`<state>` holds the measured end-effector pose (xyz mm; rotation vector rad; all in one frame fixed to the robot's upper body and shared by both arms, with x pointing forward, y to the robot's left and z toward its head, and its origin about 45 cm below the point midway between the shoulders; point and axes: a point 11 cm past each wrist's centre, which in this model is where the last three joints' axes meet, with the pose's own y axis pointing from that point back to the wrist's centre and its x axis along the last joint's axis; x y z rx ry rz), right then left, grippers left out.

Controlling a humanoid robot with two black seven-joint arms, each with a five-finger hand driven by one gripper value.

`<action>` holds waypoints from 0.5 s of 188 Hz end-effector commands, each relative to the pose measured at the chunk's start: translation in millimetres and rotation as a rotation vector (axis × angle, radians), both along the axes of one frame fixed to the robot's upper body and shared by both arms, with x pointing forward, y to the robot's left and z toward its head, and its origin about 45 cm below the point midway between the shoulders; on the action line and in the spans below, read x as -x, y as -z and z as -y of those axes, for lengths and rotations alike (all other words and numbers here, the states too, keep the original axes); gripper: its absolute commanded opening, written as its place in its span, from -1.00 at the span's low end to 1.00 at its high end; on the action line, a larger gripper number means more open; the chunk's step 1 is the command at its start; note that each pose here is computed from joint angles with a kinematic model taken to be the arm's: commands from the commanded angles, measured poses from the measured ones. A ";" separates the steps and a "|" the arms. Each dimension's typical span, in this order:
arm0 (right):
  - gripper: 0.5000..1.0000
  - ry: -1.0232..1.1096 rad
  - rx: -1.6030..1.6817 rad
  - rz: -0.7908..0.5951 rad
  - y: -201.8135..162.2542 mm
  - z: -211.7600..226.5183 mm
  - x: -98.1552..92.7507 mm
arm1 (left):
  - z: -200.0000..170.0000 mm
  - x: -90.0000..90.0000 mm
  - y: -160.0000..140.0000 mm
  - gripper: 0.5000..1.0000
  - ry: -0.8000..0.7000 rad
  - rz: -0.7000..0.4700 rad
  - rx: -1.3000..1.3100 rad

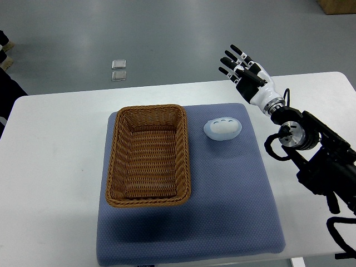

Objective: Place blue toy in brown basket
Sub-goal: 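Raise the right hand and swing it over the mat toward the toy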

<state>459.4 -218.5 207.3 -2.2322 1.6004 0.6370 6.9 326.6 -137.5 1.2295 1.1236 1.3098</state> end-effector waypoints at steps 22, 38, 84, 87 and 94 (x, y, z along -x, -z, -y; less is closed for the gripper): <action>0.46 -0.205 0.415 0.175 -46.6 -1.6 -15.3 | 0.1 -0.8 0.0 1.00 0.004 0.001 0.001; 0.46 -0.335 0.642 0.245 -65.7 -5.0 -18.8 | 0.7 -0.9 0.0 1.00 0.006 0.001 0.002; 0.46 -0.735 1.389 0.261 -98.6 -13.4 -17.2 | 0.6 -0.9 0.0 1.00 0.004 0.001 0.002; 0.46 -0.759 1.436 0.251 -100.3 -15.0 -17.0 | 0.6 -0.9 0.0 1.00 0.004 0.001 0.002; 0.46 -0.792 1.504 0.235 -103.1 -17.1 -16.5 | 0.6 -0.9 0.0 1.00 0.004 0.001 0.002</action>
